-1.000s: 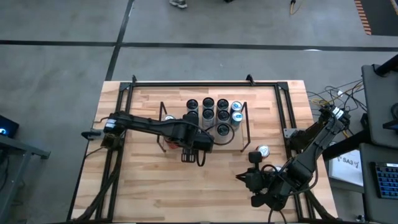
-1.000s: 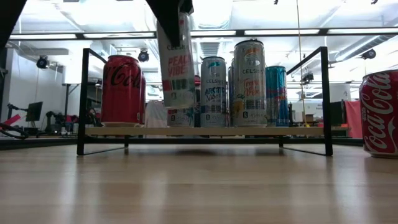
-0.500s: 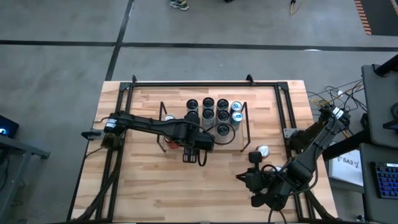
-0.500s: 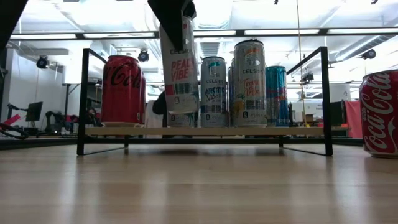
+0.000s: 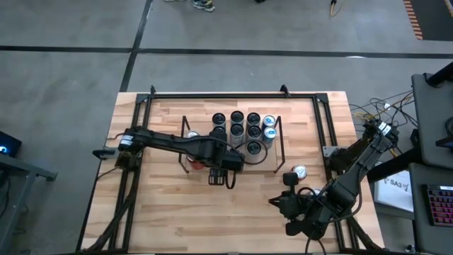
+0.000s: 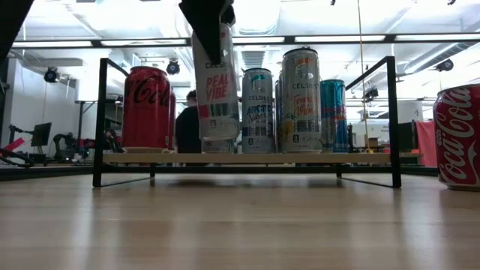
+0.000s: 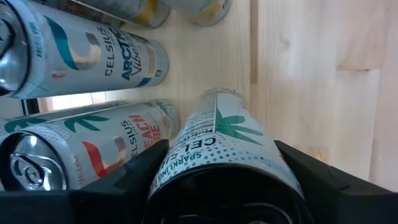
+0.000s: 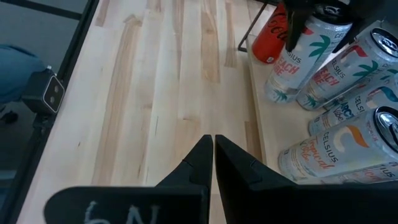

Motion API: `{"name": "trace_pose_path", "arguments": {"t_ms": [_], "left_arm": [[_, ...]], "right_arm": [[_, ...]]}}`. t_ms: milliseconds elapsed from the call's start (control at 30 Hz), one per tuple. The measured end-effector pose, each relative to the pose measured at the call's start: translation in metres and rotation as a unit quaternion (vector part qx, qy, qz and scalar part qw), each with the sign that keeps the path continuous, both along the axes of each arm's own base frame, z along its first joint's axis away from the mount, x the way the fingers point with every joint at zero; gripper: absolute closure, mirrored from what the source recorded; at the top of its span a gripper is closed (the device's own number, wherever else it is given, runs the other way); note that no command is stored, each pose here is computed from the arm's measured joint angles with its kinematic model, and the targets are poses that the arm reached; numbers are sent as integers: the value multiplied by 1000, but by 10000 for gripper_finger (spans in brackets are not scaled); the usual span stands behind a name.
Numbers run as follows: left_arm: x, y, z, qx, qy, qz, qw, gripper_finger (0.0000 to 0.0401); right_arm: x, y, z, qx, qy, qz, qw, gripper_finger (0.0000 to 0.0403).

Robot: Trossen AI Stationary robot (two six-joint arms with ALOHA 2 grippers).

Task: Place canned beverage on shelf
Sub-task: Put the white and pink soda can on the shelf aligned with the other white and pink soda can

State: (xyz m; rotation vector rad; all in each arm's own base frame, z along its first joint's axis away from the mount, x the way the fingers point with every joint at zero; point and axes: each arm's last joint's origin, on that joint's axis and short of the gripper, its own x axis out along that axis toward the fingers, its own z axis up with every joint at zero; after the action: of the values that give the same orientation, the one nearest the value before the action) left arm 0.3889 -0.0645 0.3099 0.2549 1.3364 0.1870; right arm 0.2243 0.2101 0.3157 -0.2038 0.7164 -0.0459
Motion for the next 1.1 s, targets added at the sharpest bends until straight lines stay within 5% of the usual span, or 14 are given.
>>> {"name": "trace_pose_path", "arguments": {"t_ms": [1100], "left_arm": [[1,0,-12,0,8,10,1000,153]], "right_arm": [[0,0,0,9,-1,-8,1000,394]]}}
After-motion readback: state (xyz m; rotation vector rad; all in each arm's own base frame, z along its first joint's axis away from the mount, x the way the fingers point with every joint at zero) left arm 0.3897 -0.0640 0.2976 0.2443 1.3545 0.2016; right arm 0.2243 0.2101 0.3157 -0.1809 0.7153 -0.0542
